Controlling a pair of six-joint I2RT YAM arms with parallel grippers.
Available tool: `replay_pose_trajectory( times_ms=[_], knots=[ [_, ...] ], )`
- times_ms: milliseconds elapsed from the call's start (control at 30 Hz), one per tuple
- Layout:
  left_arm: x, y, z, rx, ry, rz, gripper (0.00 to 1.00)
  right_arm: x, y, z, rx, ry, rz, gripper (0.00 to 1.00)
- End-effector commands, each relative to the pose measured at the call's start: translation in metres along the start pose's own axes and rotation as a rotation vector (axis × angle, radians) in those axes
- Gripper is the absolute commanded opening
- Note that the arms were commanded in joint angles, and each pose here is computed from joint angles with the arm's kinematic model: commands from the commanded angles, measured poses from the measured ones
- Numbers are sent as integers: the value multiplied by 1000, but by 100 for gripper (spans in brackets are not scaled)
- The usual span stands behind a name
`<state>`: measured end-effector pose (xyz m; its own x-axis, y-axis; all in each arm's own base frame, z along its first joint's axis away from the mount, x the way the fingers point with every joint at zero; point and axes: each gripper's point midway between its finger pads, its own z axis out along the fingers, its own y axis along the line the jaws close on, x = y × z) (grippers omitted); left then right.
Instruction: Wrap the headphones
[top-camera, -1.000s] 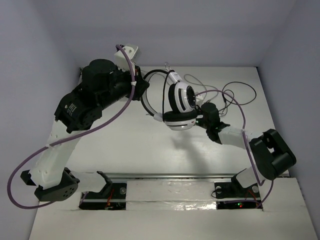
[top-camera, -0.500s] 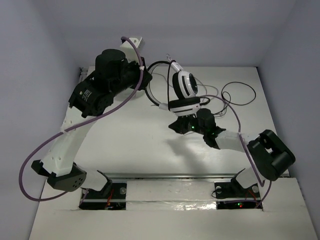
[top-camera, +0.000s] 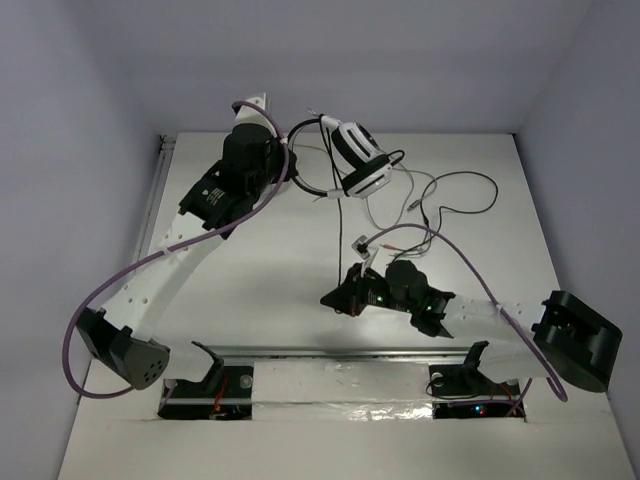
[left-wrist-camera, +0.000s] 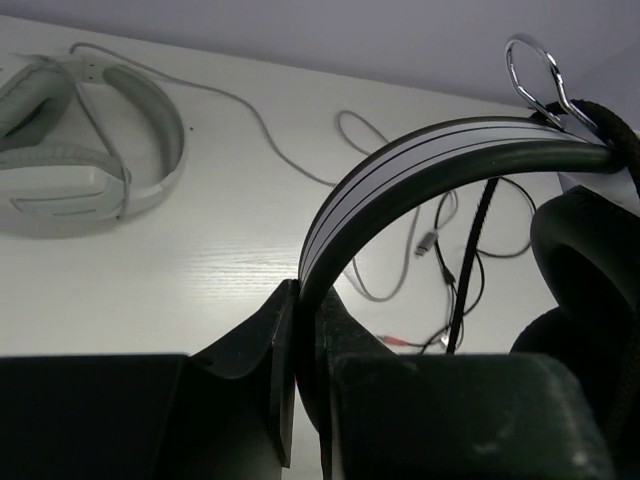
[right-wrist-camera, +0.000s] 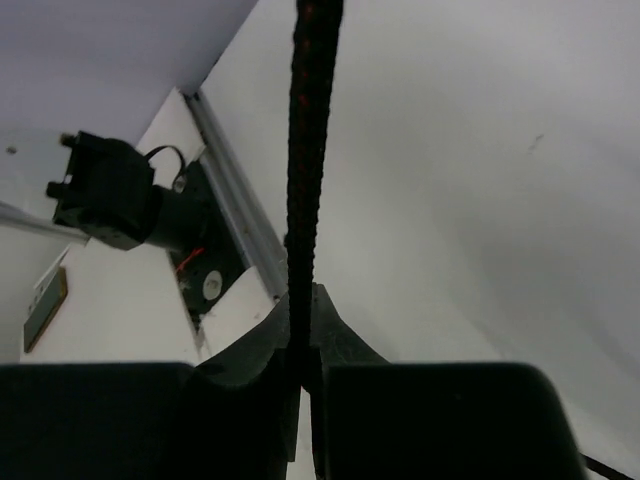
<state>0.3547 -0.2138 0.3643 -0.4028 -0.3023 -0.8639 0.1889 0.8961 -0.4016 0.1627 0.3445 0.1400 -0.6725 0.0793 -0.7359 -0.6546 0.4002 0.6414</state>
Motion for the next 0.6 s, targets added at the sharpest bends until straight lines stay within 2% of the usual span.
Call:
replay_pose_trajectory(
  times_ms=[0, 200, 367, 433, 567],
  knots=[
    [-63, -16, -4, 37, -253, -167, 0, -2, 41, -2, -145, -4, -28, 9],
    [-47, 26, 12, -147, -280, -137, 0, 17, 105, -22, -380, 57, -31, 9],
    [-33, 33, 14, -157, -229, -99, 0, 9, 126, -42, -451, 21, -26, 5],
    [-31, 35, 11, -162, -210, -72, 0, 2, 132, -49, -458, 5, -33, 3],
    [-26, 52, 3, -235, -202, -18, 0, -13, 123, -48, -309, 25, -59, 0]
  ],
)
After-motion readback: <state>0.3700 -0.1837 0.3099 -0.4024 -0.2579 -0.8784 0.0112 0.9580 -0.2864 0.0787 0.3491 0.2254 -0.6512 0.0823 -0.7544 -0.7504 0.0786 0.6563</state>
